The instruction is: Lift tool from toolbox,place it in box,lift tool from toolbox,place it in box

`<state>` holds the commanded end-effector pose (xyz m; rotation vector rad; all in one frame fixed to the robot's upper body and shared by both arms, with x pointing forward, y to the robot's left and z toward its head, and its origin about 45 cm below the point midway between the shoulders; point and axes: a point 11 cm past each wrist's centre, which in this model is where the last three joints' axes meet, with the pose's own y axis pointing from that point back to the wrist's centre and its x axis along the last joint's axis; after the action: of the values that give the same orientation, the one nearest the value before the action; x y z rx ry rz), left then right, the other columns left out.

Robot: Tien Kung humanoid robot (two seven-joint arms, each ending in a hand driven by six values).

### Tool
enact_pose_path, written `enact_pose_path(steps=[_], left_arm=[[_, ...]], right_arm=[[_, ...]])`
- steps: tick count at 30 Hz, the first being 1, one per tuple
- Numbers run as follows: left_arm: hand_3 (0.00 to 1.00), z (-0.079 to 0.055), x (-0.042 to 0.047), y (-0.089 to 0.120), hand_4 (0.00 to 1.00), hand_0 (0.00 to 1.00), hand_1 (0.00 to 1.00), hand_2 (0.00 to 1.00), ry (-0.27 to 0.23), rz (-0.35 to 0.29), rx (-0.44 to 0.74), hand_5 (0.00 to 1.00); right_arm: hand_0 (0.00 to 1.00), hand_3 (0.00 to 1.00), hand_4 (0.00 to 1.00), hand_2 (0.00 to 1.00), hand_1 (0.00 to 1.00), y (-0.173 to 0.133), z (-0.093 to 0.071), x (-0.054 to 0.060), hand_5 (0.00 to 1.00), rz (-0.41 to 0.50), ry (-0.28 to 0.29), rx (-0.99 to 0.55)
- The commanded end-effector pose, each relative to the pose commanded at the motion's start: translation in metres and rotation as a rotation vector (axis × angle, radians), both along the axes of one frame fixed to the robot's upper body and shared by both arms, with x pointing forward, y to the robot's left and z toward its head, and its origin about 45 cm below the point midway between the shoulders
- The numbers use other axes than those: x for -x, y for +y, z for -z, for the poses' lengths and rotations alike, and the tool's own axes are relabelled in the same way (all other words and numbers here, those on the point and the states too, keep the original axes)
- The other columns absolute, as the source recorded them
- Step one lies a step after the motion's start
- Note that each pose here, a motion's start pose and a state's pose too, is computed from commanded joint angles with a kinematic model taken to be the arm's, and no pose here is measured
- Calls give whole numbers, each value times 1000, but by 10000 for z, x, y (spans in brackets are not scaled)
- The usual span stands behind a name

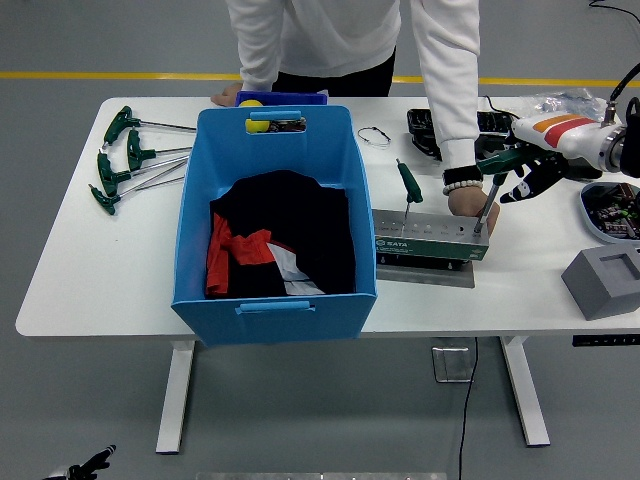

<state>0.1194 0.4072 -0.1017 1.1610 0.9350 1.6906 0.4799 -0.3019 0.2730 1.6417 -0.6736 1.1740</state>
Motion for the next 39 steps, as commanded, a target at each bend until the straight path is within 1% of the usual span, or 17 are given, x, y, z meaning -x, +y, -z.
enact_pose_path(steps=[4, 5, 10, 11, 16, 17, 22, 23, 28, 29, 34, 35, 39], left_arm=[[649, -1, -4, 0, 764, 894, 917, 893, 0, 0, -1, 563], [649, -1, -4, 1, 764, 894, 917, 893, 0, 2, -1, 563], [649, -3, -10, 3, 764, 894, 917, 893, 2, 8, -3, 563], [650, -4, -10, 3, 764, 892, 918, 892, 2, 9, -3, 562], [650, -5, -8, 8, 764, 892, 918, 892, 3, 8, -4, 562], [649, -5, -7, 9, 764, 891, 917, 892, 3, 8, -4, 563], [649, -7, -11, 12, 764, 891, 917, 892, 3, 8, -5, 563], [649, -7, -11, 13, 764, 891, 917, 891, 3, 8, -5, 562], [649, -5, -5, 12, 764, 891, 917, 891, 6, 8, -5, 562], [649, -4, -3, 11, 764, 891, 917, 891, 7, 7, -5, 563], [649, 1, 14, 8, 764, 891, 917, 891, 13, 7, -5, 563], [650, 3, 21, 7, 763, 892, 917, 891, 15, 7, -5, 563], [650, 8, 40, 6, 763, 892, 917, 891, 20, 6, -5, 563]], right_arm=[[154, 136, 998, 122, 96, 7, 10, -2, 379, -3, 8, 8], [132, 117, 998, 100, 71, 7, 11, -3, 434, -3, 10, 11], [132, 117, 998, 100, 71, 0, 0, -13, 434, 2, 14, 19], [120, 96, 998, 81, 52, -2, -4, -15, 531, 3, 13, 20], [120, 96, 998, 81, 52, -28, -32, -30, 531, 14, 8, 26], [115, 83, 998, 62, 41, -34, -41, -33, 565, 16, 7, 25], [115, 83, 998, 62, 41, -58, -79, -47, 565, 28, -5, 18], [116, 67, 998, 58, 37, -61, -81, -47, 596, 30, -5, 17], [116, 67, 998, 58, 37, -89, -80, -44, 596, 49, -1, -3], [118, 52, 998, 57, 34, -93, -80, -44, 672, 53, 0, -8], [118, 52, 998, 57, 34, -102, -95, -43, 672, 67, -12, -33], [114, 33, 998, 49, 25, -101, -103, -42, 742, 68, -17, -40], [114, 33, 998, 49, 25, -92, -132, -37, 742, 66, -29, -56]])
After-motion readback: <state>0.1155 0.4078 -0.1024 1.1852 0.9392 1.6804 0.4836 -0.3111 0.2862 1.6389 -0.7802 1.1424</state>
